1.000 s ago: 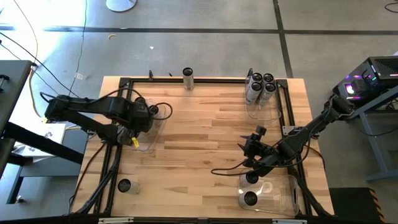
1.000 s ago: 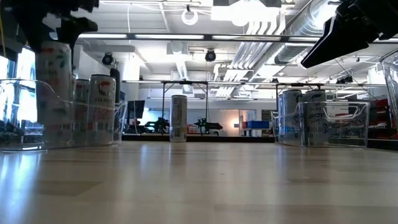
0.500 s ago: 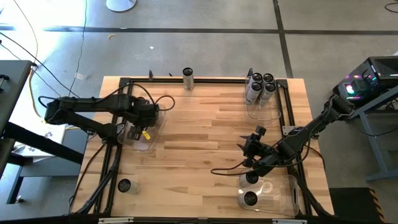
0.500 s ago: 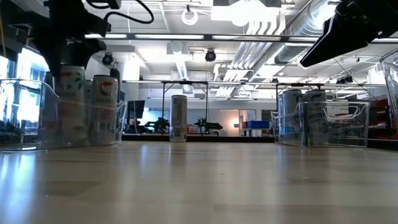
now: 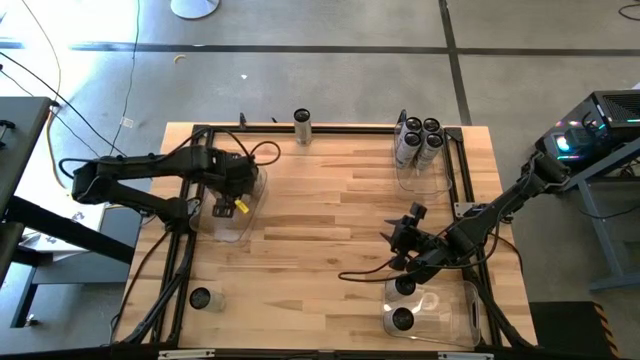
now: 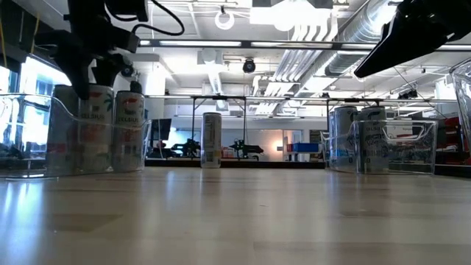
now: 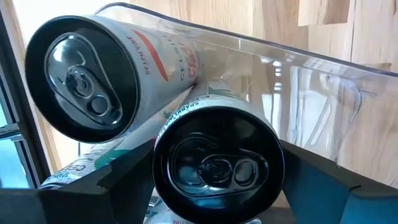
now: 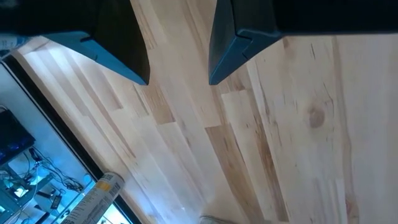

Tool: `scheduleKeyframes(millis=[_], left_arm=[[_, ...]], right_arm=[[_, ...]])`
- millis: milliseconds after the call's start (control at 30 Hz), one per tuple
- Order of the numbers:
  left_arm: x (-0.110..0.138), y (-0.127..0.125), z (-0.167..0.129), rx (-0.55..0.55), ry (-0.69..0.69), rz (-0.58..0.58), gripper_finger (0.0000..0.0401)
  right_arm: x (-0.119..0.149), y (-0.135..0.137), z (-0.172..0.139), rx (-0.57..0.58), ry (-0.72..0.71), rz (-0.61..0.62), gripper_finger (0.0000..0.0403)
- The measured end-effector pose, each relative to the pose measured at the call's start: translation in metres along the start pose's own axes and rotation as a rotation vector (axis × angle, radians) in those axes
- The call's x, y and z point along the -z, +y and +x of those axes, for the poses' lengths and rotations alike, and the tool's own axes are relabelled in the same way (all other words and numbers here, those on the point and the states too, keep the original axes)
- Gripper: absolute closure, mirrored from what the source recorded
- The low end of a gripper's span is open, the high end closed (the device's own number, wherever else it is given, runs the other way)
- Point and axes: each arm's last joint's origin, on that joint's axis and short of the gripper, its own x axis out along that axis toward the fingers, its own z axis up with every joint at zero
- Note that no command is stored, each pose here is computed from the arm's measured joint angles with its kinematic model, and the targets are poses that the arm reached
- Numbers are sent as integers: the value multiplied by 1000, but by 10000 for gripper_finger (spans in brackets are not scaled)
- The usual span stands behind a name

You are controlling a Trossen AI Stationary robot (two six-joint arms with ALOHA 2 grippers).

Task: Sort soda cans
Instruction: Put the white-pink soda can into the middle transparent bin, then put the white-yellow soda can into the bottom transparent bin

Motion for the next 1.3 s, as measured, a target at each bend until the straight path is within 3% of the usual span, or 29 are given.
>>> scheduleKeyframes(millis=[233, 400, 533, 800, 1000, 1133, 1300], left_arm=[[7, 1, -8, -8, -38, 5, 104], [9, 4, -30, -36, -121, -8, 103], [9, 10, -58, -71, -225, -51, 103], [12, 18, -106, -136, -476, -264, 103], [4, 10, -121, -147, -762, -289, 103], [-12, -7, -117, -199, -923, -237, 109], [-38, -36, -94, -249, -1029, -176, 121]], right_arm=[[-2, 0, 1, -6, -6, 13, 243], [-7, -4, 9, 0, 3, 61, 243], [-24, -7, 20, -23, -65, 109, 243], [-68, -24, 40, -127, -280, 164, 239], [-81, -45, 51, -155, -319, 165, 198], [-99, -62, 34, -152, -283, 148, 164], [-121, -78, -3, -154, -244, 170, 155]])
